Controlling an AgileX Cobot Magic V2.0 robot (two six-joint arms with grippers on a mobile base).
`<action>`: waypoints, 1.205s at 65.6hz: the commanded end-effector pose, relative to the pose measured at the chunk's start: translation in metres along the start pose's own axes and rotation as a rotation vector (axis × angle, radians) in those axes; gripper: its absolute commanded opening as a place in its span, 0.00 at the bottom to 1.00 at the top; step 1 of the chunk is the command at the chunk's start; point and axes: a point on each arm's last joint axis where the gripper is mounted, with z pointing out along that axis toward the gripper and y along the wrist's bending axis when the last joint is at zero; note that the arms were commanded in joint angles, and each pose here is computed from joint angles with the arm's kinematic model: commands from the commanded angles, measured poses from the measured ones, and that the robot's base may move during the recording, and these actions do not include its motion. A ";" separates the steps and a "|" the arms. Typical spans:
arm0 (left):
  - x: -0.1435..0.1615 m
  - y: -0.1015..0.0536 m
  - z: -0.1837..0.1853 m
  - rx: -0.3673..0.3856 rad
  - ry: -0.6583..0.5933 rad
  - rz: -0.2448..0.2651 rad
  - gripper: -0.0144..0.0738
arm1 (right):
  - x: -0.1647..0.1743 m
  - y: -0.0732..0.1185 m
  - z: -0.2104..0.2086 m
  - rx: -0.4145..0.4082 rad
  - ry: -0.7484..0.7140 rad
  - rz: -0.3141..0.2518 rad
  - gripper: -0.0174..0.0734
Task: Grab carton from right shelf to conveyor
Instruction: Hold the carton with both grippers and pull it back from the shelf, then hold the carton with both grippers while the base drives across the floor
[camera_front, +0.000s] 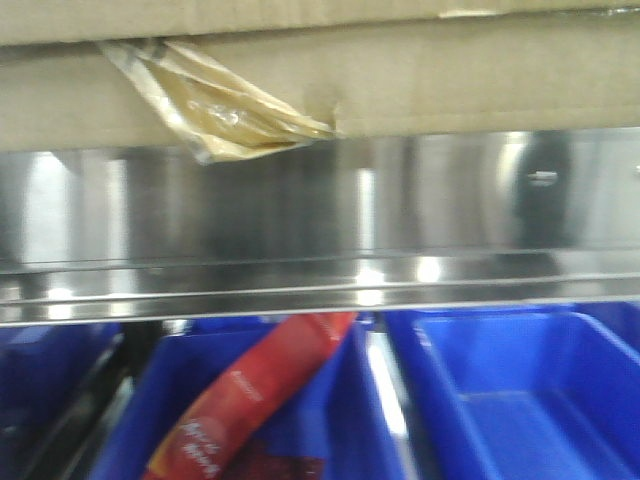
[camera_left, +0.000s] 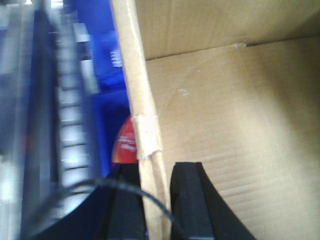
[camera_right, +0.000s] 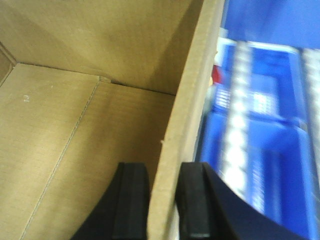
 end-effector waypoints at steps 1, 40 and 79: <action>-0.001 -0.004 -0.007 0.052 -0.027 -0.007 0.15 | -0.007 0.001 -0.007 -0.010 -0.088 -0.020 0.12; -0.001 -0.004 -0.006 0.051 -0.024 -0.007 0.15 | -0.007 0.001 -0.007 -0.012 -0.090 -0.019 0.12; -0.001 -0.004 -0.006 0.051 -0.024 -0.007 0.15 | -0.007 0.001 -0.007 -0.012 -0.090 -0.019 0.12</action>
